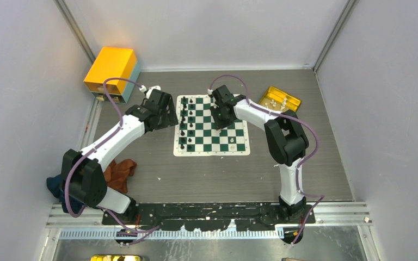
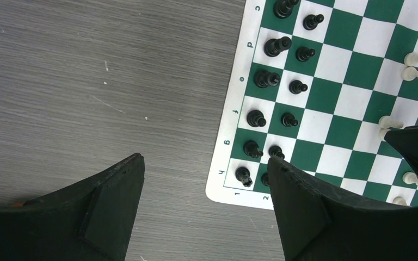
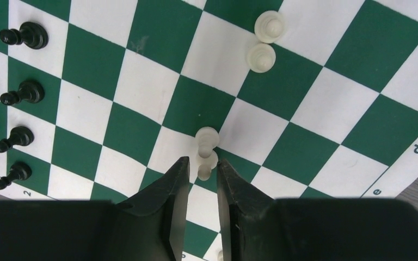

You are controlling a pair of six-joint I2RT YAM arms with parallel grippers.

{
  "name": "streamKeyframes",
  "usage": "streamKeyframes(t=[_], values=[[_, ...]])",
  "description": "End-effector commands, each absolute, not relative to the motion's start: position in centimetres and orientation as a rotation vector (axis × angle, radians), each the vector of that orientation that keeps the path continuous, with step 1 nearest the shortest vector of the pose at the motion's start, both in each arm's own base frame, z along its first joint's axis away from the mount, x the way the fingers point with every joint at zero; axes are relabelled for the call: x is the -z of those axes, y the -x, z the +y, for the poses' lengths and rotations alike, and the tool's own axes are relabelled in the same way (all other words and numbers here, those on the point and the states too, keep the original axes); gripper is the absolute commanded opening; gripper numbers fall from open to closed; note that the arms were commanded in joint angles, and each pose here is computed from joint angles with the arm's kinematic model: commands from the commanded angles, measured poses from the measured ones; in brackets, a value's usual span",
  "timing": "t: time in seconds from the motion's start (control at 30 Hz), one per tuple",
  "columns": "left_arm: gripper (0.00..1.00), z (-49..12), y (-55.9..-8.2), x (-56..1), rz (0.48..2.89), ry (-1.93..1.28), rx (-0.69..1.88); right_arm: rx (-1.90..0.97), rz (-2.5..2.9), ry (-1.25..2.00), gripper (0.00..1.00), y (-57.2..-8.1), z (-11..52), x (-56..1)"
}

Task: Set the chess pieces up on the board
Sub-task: Pick up the chess piece from the chessboard.

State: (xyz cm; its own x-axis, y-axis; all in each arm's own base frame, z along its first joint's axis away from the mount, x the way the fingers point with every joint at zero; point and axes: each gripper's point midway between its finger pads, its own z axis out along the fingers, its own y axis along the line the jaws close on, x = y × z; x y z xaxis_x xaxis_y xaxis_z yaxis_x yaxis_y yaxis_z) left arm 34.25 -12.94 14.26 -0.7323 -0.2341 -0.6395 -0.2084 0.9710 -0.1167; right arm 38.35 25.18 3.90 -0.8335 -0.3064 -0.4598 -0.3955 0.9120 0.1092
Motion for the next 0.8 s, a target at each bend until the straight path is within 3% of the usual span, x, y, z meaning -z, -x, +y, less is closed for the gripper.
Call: streamKeyframes(t=[0.0,0.13,0.43,0.77], values=[[0.84,-13.3,-35.2,-15.4,2.372,0.305,0.070,-0.307,2.586,0.518,0.30,-39.8,26.0,-4.9],[0.84,-13.2,-35.2,-15.1,2.376,0.304,0.066,-0.308,2.601,0.520,0.28,-39.5,25.9,-4.5],[0.84,-13.1,-35.3,-15.0,2.379,0.306,0.064,-0.312,2.602,0.508,0.14,-39.4,25.8,-4.6],[0.84,-13.3,-35.5,-15.3,2.374,0.301,0.074,-0.272,2.578,0.480,0.12,-38.7,24.7,-6.6]])
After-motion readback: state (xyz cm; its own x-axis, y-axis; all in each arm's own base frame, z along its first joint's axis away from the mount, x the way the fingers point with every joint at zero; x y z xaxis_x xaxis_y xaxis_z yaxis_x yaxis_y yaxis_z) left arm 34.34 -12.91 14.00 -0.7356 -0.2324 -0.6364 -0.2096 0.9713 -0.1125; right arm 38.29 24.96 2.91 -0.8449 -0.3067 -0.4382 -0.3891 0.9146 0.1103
